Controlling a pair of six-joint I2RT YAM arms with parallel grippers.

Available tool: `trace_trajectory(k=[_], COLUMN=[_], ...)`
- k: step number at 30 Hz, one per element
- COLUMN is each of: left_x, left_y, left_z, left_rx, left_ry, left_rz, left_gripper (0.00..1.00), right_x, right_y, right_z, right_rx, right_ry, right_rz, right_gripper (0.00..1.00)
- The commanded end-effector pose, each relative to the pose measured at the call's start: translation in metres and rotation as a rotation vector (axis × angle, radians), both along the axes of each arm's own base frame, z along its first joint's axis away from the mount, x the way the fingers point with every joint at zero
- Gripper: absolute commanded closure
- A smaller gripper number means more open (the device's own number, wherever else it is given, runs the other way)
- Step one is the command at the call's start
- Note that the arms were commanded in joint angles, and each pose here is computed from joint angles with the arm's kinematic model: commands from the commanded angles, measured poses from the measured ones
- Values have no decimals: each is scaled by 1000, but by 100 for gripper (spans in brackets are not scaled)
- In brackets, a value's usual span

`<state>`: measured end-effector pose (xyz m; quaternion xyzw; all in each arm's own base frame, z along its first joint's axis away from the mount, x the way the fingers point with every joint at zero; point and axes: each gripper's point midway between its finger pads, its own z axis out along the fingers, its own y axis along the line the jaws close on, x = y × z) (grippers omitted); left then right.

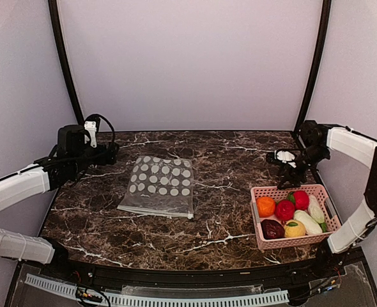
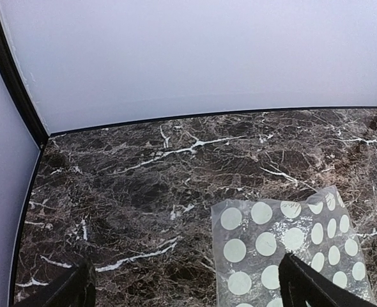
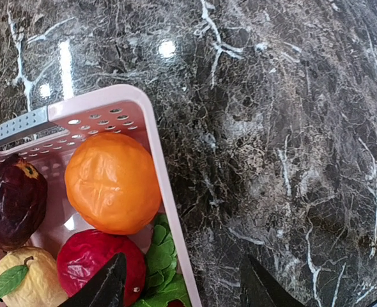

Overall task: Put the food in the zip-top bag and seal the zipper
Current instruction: Adjust the bin at the center of the board.

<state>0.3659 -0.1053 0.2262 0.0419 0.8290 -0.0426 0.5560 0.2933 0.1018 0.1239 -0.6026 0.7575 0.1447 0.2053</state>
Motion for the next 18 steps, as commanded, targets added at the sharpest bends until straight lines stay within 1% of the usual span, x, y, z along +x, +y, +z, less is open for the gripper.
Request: trace_trajectory(k=[1, 7, 11, 16, 18], left_x=[-4, -7, -8, -9, -9], left_y=[-10, -13, -19, -25, -25], left_z=[21, 27, 27, 27, 26], left_rx=[-4, -7, -20, -44, -43], left_ry=[-49, -73, -79, -76, -72], left_rz=[-86, -113, -145, -175, -175], left_gripper=[1, 5, 7, 8, 8], right_x=[-4, -4, 5, 15, 19], right_y=[-1, -3, -2, 3, 4], right_z=[-11, -26, -29, -31, -33], right_rx=[-77, -119, -120, -115, -116], right_ry=[31, 61, 68, 78, 88], right_rz=[41, 48, 36, 35, 36], right_gripper=[43, 50, 55, 64, 70])
